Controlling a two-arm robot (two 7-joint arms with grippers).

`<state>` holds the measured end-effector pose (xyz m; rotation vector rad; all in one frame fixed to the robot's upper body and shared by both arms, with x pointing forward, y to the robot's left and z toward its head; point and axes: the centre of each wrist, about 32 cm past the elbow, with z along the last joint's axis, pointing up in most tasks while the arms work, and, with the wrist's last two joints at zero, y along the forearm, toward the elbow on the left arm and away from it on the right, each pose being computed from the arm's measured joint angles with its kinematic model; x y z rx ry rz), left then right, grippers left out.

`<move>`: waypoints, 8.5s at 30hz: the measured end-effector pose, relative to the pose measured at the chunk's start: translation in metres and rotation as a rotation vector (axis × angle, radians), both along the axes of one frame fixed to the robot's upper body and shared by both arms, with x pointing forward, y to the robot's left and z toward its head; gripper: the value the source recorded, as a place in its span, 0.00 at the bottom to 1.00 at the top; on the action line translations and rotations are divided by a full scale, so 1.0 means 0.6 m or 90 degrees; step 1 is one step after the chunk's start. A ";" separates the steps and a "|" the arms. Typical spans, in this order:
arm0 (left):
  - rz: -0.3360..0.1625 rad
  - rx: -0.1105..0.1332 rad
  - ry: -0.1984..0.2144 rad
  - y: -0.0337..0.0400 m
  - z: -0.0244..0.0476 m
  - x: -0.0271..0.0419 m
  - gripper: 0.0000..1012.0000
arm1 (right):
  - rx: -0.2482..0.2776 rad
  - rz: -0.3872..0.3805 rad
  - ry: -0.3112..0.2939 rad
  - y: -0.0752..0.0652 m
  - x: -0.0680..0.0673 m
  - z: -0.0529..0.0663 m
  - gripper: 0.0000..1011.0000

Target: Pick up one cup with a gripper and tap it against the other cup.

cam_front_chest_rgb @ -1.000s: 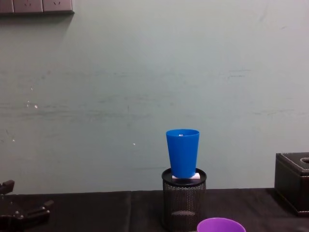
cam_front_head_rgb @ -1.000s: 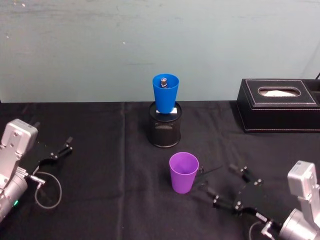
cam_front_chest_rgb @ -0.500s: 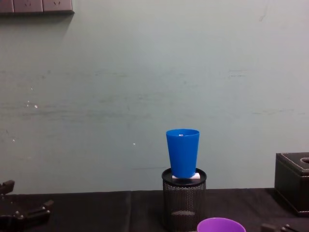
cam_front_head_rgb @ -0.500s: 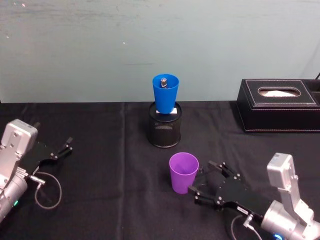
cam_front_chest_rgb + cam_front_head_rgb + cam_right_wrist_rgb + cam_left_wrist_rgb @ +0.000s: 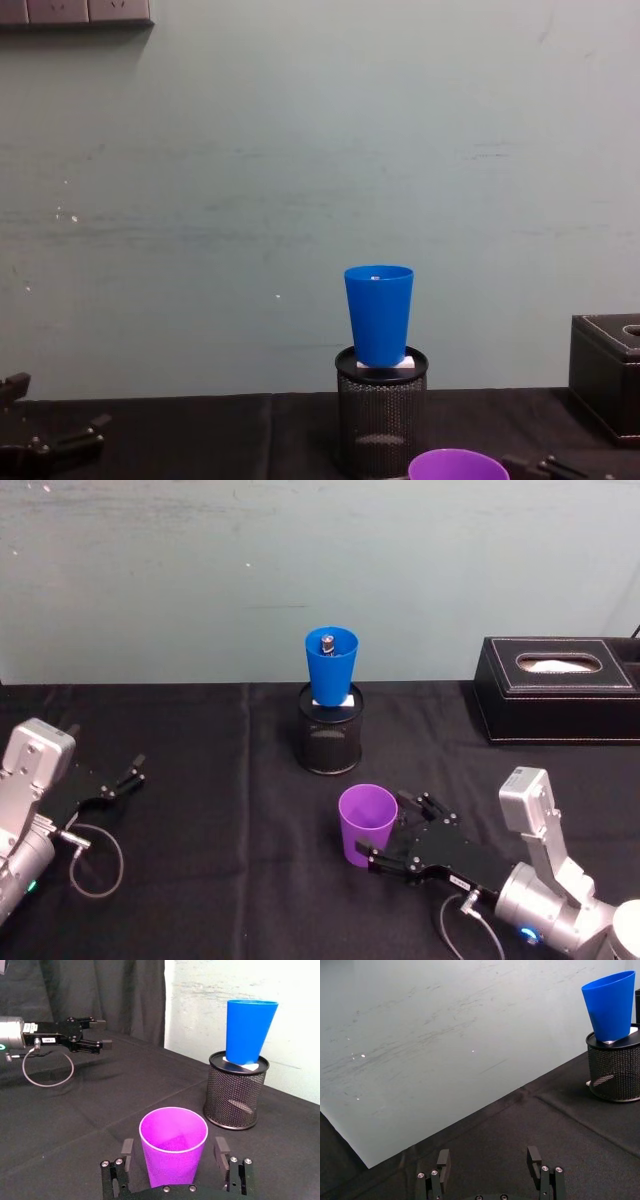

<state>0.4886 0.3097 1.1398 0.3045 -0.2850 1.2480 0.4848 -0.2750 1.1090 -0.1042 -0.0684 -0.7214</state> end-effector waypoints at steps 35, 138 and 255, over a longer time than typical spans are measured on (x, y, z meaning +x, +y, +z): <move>0.000 0.000 0.000 0.000 0.000 0.000 0.99 | 0.009 0.007 0.000 0.023 0.024 -0.013 0.96; 0.000 0.000 0.000 0.000 0.000 0.000 0.99 | -0.007 0.033 -0.017 0.048 0.062 0.199 0.71; 0.000 0.000 0.000 0.000 0.000 0.000 0.99 | 0.017 -0.051 0.005 0.092 0.191 0.198 0.71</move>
